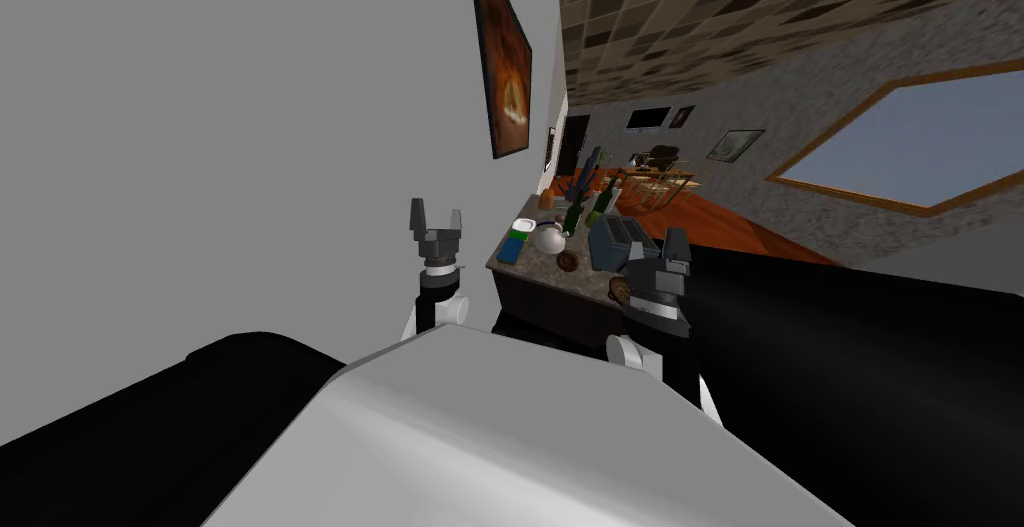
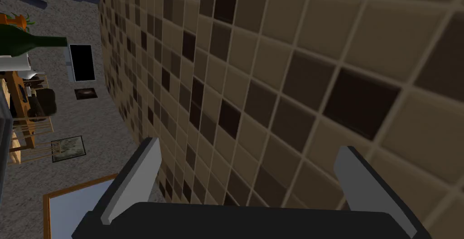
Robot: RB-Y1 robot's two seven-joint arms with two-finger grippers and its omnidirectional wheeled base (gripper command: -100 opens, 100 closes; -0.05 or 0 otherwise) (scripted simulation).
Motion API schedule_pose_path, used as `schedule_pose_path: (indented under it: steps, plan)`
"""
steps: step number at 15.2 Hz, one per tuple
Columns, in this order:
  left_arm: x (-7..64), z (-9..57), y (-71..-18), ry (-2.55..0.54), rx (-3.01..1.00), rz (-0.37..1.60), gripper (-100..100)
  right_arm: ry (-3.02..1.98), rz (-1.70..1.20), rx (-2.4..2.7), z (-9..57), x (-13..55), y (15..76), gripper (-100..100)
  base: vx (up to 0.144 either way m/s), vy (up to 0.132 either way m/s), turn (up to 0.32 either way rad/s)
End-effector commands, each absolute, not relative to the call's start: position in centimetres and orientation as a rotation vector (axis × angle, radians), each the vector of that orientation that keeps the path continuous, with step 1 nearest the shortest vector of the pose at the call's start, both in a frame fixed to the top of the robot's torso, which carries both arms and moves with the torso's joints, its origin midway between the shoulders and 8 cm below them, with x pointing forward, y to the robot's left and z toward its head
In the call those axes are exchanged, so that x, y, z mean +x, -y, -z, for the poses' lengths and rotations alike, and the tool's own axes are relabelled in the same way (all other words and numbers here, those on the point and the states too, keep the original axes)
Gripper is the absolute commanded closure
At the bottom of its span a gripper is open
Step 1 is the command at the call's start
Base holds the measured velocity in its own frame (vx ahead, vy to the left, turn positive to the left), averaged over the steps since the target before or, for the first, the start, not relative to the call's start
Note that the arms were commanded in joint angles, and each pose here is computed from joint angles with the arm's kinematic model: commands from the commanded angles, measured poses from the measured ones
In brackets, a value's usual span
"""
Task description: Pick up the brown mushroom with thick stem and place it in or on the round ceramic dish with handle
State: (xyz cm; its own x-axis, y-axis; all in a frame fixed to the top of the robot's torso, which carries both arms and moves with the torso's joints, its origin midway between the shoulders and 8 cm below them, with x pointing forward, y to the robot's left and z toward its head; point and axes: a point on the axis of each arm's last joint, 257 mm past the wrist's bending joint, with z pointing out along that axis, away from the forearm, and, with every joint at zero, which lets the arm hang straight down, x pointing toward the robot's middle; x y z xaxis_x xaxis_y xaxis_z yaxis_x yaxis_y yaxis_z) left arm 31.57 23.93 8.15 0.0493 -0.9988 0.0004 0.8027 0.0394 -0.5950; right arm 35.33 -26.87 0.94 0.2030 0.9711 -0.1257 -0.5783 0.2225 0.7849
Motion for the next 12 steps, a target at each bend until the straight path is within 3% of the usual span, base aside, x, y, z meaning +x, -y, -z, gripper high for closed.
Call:
schedule_pose_path:
  steps: [1,12]
  plan:
    - [31.6,-8.2,-23.9,-0.483,-0.508,1.466,0,-0.732,-1.241,0.675,-0.5,35.5,26.5,-100,-0.020,-0.011,0.149]
    - [31.6,-8.2,-23.9,-0.483,-0.508,1.466,0,-0.695,-1.538,0.852,3.0,37.0,26.7,-100,-0.072,-0.071,0.249]
